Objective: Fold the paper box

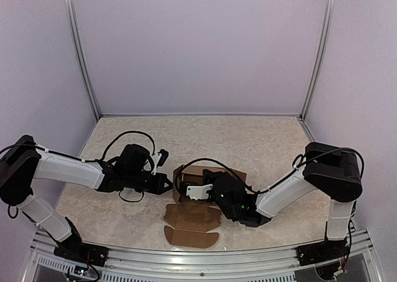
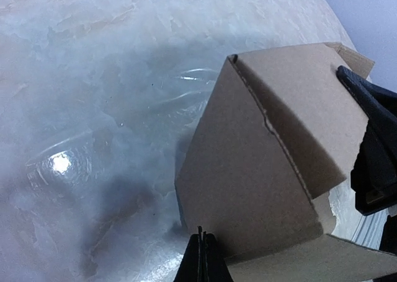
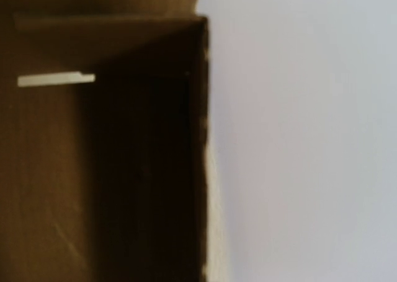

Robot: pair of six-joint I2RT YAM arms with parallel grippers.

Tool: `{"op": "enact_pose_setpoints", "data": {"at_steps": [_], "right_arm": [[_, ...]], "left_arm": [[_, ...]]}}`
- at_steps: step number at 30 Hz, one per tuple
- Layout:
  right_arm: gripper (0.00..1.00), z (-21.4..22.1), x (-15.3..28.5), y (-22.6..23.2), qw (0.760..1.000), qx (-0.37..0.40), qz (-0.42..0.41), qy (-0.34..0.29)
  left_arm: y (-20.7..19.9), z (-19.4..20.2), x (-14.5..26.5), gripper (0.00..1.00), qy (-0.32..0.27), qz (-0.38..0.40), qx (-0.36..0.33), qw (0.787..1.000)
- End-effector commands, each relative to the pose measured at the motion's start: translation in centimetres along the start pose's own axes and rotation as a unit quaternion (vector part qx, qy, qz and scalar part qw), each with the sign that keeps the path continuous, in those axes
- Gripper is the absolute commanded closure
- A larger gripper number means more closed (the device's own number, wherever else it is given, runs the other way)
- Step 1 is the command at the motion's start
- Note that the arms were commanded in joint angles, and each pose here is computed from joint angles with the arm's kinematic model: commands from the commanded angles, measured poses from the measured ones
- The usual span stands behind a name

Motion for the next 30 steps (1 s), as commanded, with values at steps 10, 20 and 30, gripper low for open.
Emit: {"op": "enact_pose_setpoints", "data": {"at_steps": [10, 20, 30], "right_arm": [[1.0, 0.0, 0.6, 1.8, 1.0, 0.024, 0.003, 0.01], [1.0, -0.2, 1.3, 2.2, 0.999, 0.032, 0.009, 0.013], [1.0, -1.0, 2.0, 2.4, 0.999, 0.032, 0.011, 0.009]], "left_arm": [[-0.7, 1.3, 1.3, 1.0, -0.002, -0.039, -0.034, 0.999], [-1.9, 1.9, 2.5, 0.99, -0.023, -0.035, -0.05, 0.998], [-2.4, 2.1, 2.5, 0.86, -0.046, -0.019, -0.051, 0.997]]}}
Point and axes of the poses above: each gripper's point midway between its finger pads, its own x axis back along the fingers, its own y axis along the line the jaws close on, z = x × y, the point moved 2 cm from there along x, back along the fingers, and after that the axes turned 8 degrees about -x, right-handed, at the moved point
